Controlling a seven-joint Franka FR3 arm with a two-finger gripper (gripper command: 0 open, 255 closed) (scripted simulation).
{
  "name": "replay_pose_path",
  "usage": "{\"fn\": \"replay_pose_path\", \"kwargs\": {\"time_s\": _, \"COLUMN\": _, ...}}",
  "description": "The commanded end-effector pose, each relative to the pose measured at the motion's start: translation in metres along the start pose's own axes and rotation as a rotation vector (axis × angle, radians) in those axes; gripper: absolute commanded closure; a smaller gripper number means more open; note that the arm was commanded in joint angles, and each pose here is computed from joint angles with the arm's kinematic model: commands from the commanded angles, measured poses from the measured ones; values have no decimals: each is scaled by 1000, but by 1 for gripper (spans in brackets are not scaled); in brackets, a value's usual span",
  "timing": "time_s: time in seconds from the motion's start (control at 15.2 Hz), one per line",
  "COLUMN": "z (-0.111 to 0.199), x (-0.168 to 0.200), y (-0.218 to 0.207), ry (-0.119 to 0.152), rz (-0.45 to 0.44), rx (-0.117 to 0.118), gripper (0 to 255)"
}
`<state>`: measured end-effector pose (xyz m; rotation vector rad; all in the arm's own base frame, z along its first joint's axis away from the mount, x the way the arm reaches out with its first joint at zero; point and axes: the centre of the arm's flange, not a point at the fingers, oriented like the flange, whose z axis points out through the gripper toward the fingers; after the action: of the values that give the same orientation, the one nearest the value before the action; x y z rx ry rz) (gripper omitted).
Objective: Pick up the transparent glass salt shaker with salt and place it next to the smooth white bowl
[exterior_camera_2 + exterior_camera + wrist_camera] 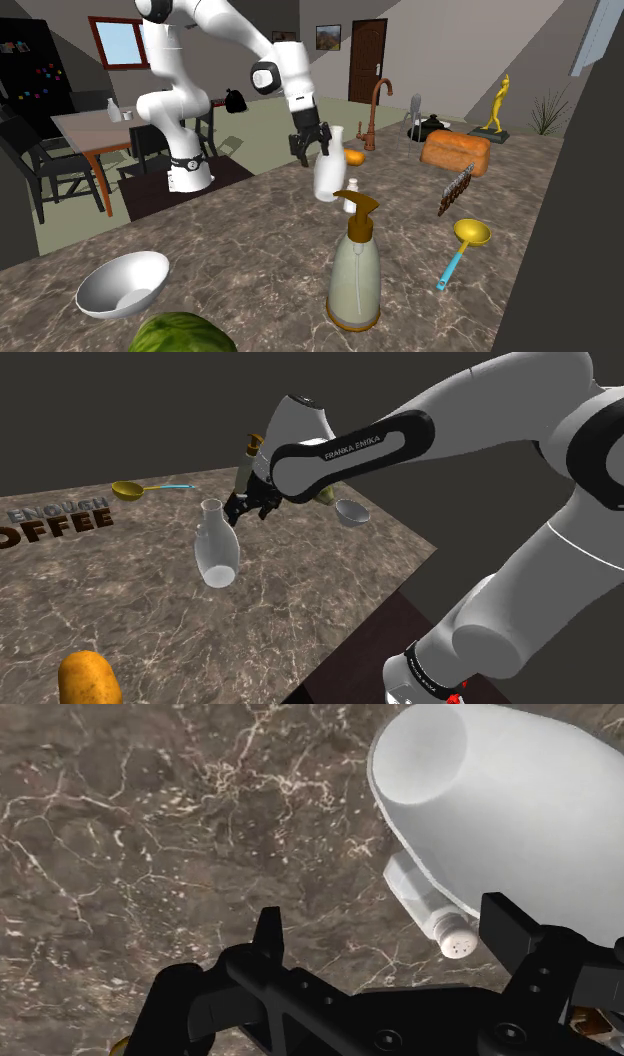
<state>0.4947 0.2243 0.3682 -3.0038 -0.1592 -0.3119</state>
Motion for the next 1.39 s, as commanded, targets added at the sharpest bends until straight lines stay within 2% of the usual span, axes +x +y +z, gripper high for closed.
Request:
{"fn": "replay_pose_path", "kwargs": {"time_s": 0.0, "z": 27, "x": 7, "y": -14, "ry": -8, "rz": -19, "rx": 5, "gripper": 0}}
{"fn": "replay_pose_path", "kwargs": {"time_s": 0.46, "z": 87, "x": 47, "y": -59, "ry": 25, "rz": -66, "rx": 30, "gripper": 0}}
{"fn": "replay_pose_path", "kwargs": {"time_s": 0.92, "z": 124, "x": 48, "y": -60, "ry": 25, "rz": -66, "rx": 30, "gripper": 0}}
{"fn": "replay_pose_path", "kwargs": {"time_s": 1.32, "z": 127, "x": 48, "y": -60, "ry": 25, "rz": -66, "rx": 30, "gripper": 0}}
